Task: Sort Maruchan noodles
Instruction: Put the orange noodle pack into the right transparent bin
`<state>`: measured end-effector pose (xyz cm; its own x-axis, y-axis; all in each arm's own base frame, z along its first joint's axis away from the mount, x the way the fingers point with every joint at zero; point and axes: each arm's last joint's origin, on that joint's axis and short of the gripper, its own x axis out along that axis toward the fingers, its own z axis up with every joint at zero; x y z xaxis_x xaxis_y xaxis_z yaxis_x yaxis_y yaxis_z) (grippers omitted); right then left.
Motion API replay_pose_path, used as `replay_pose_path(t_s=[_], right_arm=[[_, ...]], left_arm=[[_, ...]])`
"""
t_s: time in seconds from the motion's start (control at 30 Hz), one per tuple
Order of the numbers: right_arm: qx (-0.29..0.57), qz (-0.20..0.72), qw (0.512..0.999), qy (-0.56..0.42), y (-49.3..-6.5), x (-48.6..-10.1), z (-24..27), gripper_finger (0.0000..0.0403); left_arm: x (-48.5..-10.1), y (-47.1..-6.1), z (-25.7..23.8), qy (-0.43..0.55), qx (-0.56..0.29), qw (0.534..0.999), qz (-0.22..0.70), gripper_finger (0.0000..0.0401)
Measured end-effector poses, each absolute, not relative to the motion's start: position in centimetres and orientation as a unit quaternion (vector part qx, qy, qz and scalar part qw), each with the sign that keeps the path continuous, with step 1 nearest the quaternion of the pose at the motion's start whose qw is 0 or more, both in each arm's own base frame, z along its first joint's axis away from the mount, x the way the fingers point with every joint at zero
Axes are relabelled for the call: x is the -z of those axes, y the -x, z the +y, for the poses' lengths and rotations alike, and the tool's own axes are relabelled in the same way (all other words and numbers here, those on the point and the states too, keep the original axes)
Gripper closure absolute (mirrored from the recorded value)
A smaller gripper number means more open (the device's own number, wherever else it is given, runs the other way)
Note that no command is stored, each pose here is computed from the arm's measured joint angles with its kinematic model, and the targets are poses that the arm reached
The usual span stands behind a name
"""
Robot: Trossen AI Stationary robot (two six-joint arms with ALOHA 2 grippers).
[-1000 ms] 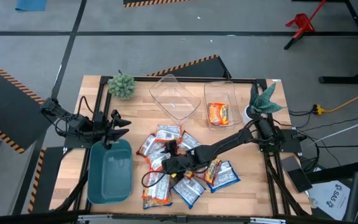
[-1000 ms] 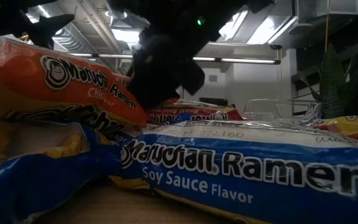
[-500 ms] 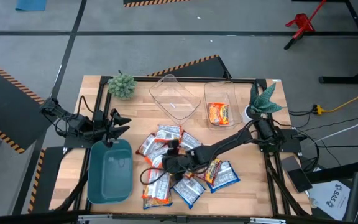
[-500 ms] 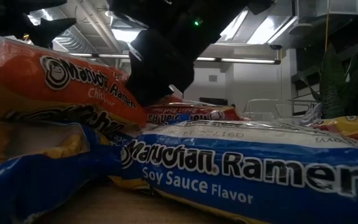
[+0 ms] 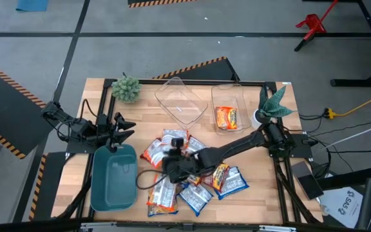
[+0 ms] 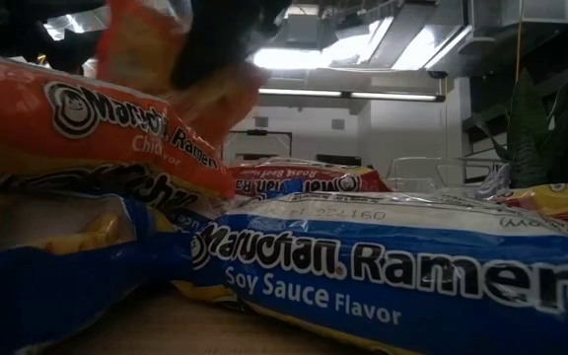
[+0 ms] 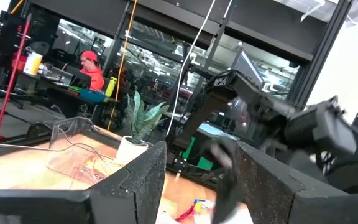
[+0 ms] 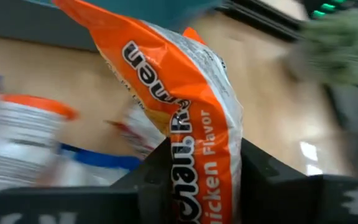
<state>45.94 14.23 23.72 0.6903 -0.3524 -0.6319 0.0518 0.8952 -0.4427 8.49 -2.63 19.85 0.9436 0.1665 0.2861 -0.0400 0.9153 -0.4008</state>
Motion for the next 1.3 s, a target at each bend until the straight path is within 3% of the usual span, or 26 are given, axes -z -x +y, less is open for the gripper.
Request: replay_pose_path(t_s=[0.17,0.33,0.57,0.8,1.0,1.17,1.3], right_arm=[[0.233,0.425,0.844,0.231,-44.1,-27.7,12.9,0.0318],[0.361,0.479,0.767,0.228,-40.6,-30.6,10.1,0.0305],[0.428,0.471,0.762,0.118,-37.9,-32.4,5.7,0.0310],[0.511,0.486,0.707,0.050,-33.3,-30.8,0.6,0.0304],[0.552,0.517,0.653,0.040,-30.3,-26.7,-3.4,0.0304],[0.510,0.580,0.629,0.092,-29.4,-22.3,-5.7,0.0301],[0.449,0.607,0.640,0.138,-29.5,-19.5,-6.8,0.0300]], left_arm=[[-19.8,-8.5,-2.6,0.199,-0.054,0.966,-0.159,0.0216],[-19.8,-8.5,-2.6,0.198,-0.054,0.966,-0.158,0.0216],[-19.7,-8.5,-2.7,0.195,-0.054,0.967,-0.153,0.0216],[-19.8,-8.5,-2.7,0.195,-0.054,0.967,-0.153,0.0216],[-19.7,-8.5,-2.6,0.193,-0.059,0.968,-0.149,0.0216],[-19.6,-8.6,-2.6,0.192,-0.061,0.969,-0.145,0.0216],[-19.5,-8.6,-2.6,0.192,-0.071,0.968,-0.145,0.0216]])
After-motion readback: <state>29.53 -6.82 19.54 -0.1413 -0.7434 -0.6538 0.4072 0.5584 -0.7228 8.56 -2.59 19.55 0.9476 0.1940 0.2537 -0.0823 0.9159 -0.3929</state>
